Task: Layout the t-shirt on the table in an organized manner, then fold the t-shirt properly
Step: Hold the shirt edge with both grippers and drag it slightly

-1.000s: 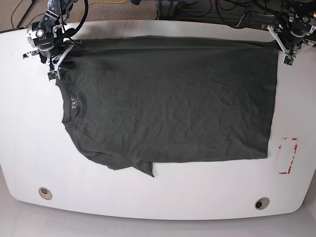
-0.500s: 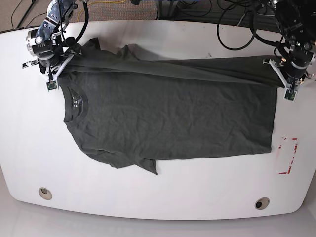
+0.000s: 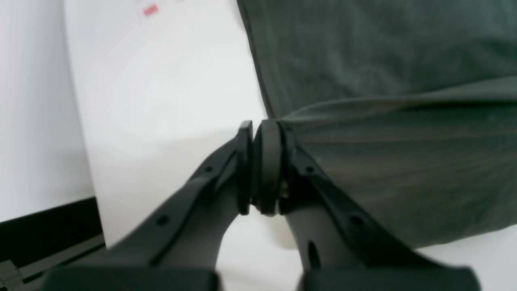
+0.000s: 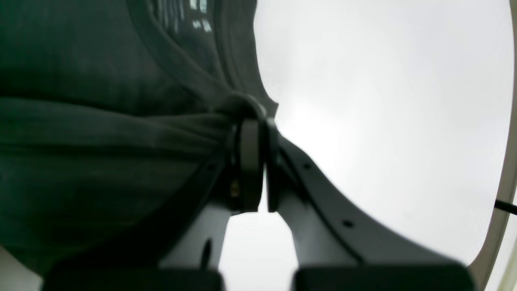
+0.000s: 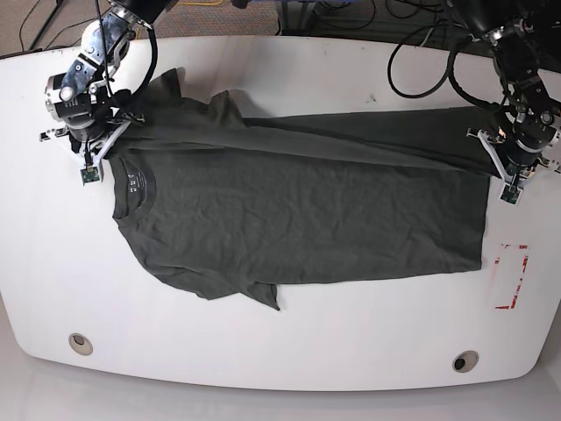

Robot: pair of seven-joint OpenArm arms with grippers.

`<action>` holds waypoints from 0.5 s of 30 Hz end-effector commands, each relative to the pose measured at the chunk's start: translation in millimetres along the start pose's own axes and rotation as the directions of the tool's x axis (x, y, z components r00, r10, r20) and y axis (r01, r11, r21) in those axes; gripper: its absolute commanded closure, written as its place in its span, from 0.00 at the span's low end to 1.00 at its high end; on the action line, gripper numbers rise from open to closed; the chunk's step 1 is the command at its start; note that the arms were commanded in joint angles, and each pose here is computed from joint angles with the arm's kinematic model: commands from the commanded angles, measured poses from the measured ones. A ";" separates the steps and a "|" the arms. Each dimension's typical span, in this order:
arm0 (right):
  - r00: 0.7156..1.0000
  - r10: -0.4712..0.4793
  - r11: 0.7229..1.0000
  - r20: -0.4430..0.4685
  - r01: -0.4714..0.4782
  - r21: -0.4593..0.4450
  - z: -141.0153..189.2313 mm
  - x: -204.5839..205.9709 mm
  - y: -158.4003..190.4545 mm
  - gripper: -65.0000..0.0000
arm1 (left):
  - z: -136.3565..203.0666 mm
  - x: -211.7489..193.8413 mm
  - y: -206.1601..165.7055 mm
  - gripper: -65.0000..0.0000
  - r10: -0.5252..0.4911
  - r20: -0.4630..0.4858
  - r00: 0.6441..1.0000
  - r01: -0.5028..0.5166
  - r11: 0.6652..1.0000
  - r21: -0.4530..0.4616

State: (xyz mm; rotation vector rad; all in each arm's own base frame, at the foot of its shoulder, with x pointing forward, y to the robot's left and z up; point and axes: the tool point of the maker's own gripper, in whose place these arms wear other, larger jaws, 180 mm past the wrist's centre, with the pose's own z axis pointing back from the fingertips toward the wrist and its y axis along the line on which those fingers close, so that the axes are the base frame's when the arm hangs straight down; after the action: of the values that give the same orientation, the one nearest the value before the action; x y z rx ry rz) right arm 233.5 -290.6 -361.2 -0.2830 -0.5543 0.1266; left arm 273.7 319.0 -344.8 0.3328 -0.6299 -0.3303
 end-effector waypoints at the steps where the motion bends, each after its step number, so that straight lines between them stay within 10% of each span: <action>1: 1.000 -0.003 0.999 0.026 0.004 -0.035 1.1 11.9 -12.2 1.00 | -1.9 7.6 16.5 1.00 0.011 0.009 1.000 -0.011 0.999 0.037; 15: 0.999 -0.043 0.998 0.030 0.041 0.036 -25.2 17.2 -0.9 1.00 | -25.1 30.4 7.5 0.99 0.004 0.077 0.997 -0.002 1.000 -0.027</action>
State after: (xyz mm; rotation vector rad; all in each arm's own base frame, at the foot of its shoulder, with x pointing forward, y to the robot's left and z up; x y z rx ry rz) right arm 250.6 -285.7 -385.2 -0.2071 -0.5334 0.1030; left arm 306.6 311.9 -356.6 0.2641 -0.6707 -0.3481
